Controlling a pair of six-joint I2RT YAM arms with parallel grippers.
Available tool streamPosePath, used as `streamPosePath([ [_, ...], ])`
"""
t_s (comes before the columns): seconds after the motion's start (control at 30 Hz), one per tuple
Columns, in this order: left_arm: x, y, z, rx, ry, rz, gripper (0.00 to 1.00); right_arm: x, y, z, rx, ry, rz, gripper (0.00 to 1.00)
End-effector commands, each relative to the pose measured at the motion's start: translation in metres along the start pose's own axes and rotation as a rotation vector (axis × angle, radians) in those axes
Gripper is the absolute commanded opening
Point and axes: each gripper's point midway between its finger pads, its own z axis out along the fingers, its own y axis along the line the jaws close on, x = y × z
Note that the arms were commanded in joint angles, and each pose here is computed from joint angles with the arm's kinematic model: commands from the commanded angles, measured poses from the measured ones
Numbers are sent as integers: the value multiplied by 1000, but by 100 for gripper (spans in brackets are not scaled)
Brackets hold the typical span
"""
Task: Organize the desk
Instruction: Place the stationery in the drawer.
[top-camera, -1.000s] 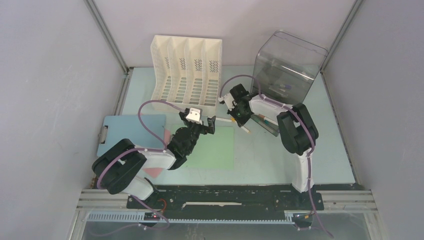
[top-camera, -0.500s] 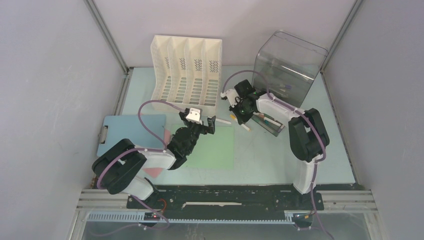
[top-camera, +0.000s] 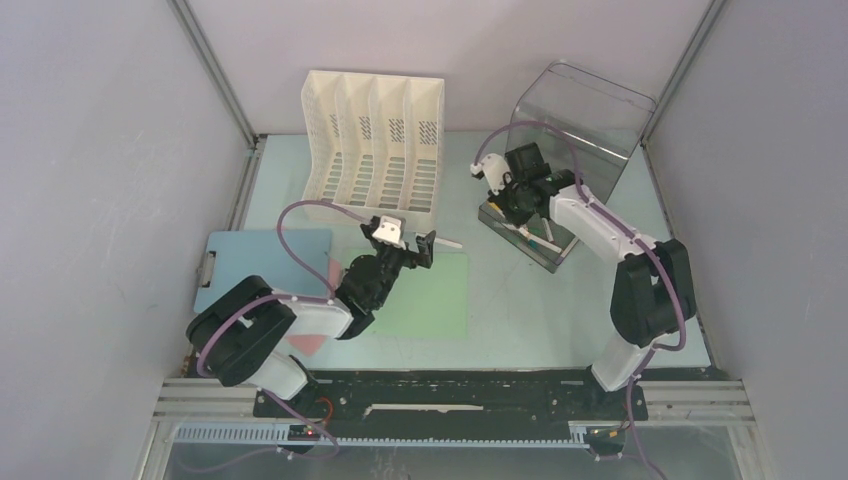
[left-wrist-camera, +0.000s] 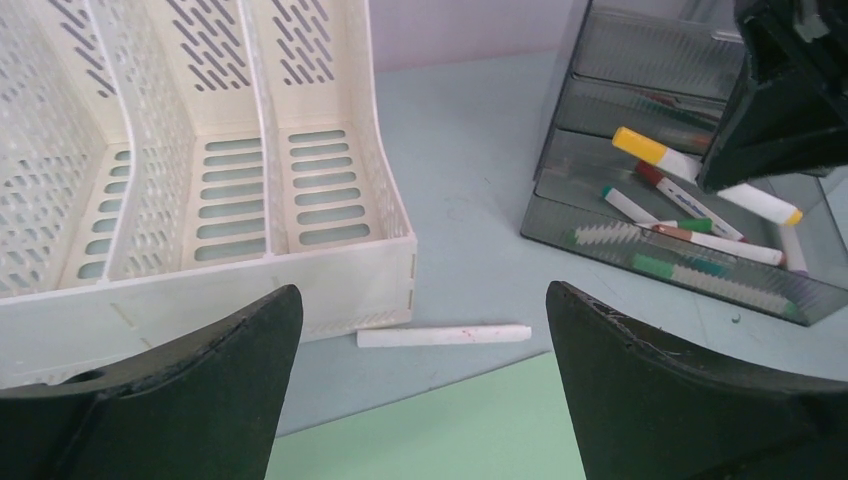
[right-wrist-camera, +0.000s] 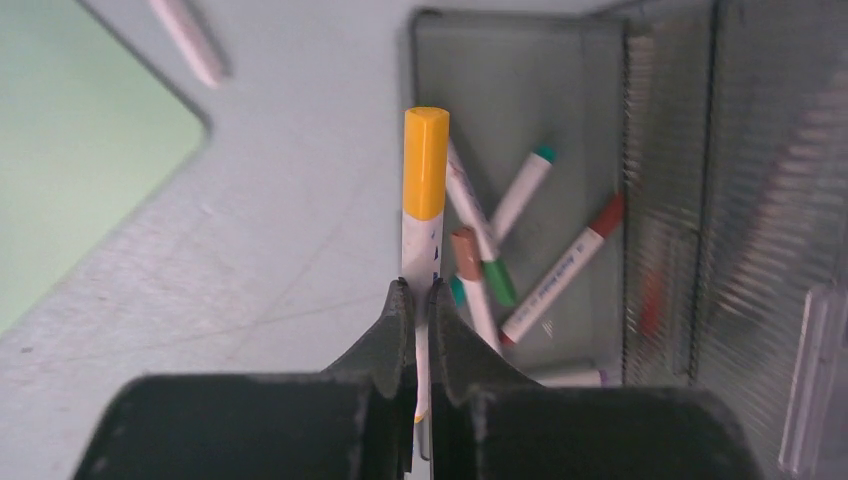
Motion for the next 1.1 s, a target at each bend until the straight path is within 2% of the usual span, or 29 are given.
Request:
streamPosePath([
  [0.0,-11,-15,5,75,-42,-16,100,12,-31,-7,121,14,-27,0],
  [0.1,-8,-23,7,116,-35,-14,100,22,-43,0,186,61,-46,0],
  [0.13,-7,-27,8,133,-32,-14,100,25,-48,2,207,78,-51,3],
  [0.23,-5,-40,9,201,-25,-11,100,33,-57,5,246,113,-50,16],
  [0.4,-5,-54,9,273,-17,-32,100,38,-63,4,246,118,-29,44],
  [0.5,-3,-64,8,311,12,-93,100,32,-59,-3,222,84,-17,51],
  [0.83,17,-99,-9,398,240,-461,100,-3,-22,-28,40,-101,1,56],
  [0.97,22,-98,-9,336,301,-578,100,-6,-18,-31,19,-117,3,56],
  [1.07,28,-91,-5,231,342,-626,100,-6,-16,-30,5,-119,4,56],
])
